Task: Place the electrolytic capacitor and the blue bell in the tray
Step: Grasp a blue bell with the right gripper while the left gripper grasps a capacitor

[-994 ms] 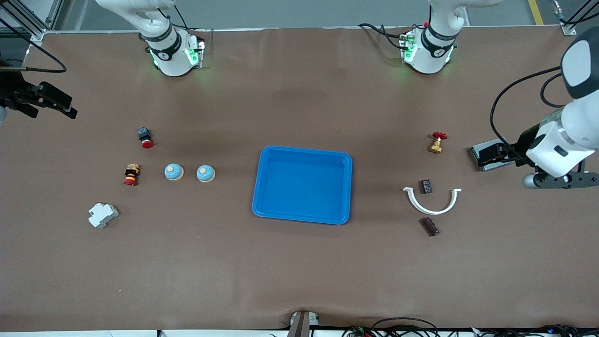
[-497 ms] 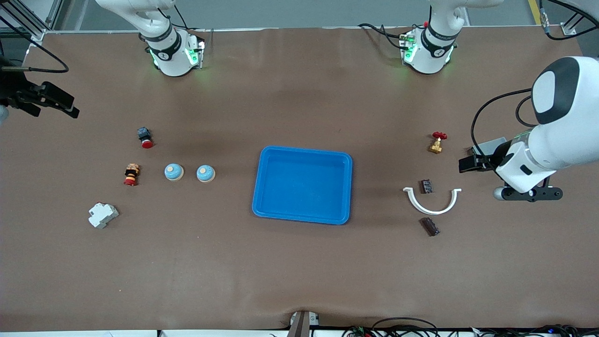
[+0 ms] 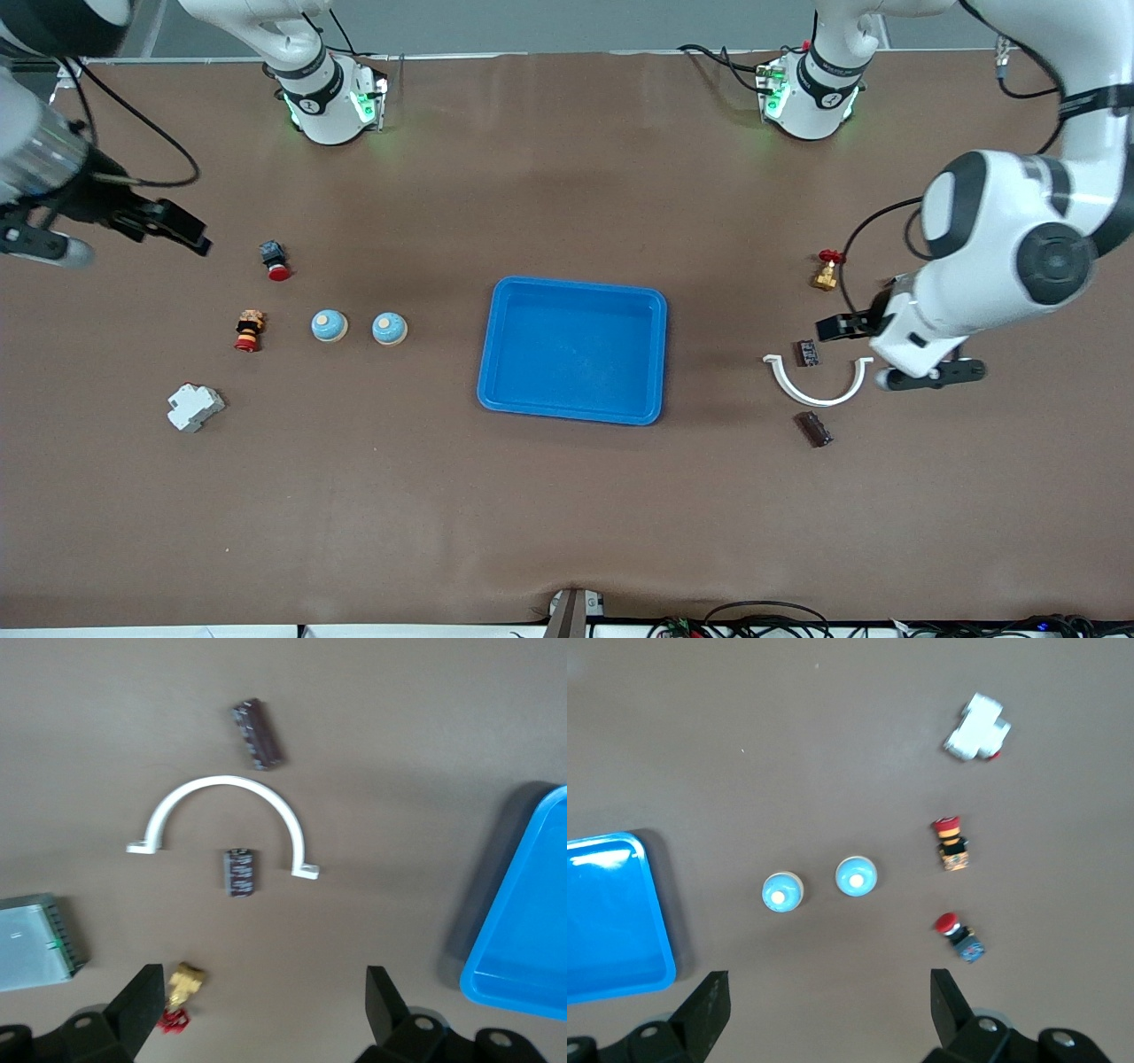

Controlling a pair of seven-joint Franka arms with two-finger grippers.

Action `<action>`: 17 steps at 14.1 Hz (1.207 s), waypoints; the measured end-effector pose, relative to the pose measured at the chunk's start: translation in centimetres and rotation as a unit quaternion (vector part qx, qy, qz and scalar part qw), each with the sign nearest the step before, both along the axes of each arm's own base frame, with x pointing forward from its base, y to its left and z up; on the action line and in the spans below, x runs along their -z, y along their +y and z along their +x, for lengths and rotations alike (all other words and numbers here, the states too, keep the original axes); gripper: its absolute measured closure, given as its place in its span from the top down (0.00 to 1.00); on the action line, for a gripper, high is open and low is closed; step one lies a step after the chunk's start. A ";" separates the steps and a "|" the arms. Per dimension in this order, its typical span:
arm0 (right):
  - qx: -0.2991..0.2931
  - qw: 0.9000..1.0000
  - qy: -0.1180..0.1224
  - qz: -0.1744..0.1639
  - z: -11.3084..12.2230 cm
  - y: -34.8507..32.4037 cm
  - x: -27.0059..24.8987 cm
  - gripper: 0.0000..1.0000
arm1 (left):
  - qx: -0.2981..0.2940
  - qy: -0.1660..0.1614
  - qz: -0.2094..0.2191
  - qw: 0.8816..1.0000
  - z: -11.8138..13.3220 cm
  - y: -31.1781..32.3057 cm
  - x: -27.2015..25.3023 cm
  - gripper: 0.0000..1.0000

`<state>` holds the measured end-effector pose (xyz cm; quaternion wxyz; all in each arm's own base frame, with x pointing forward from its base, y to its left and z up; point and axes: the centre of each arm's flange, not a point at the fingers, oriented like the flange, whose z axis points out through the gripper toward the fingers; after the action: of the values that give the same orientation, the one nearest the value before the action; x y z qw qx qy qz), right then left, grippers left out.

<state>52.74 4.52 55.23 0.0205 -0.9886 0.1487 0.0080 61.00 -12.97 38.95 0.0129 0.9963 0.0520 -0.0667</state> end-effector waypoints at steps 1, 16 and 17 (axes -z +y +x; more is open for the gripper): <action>0.013 1.000 0.006 -0.001 0.0 1.1 1.6 1.00 | 0.004 -0.001 0.002 1.000 -0.4 -0.6 1.2 1.00; 0.101 0.995 -0.005 -0.003 -0.7 10.3 27.8 1.00 | 0.060 -0.013 0.033 0.998 -4.4 2.1 12.6 1.00; 0.105 0.994 -0.007 -0.003 -0.8 11.5 29.7 1.00 | 0.062 -0.013 0.032 0.997 -4.3 2.2 13.1 1.00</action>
<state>51.97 16.00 25.52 0.0195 -0.9676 0.2516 -0.0014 56.68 -10.76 25.86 -0.0226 0.9983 -0.0081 -0.0532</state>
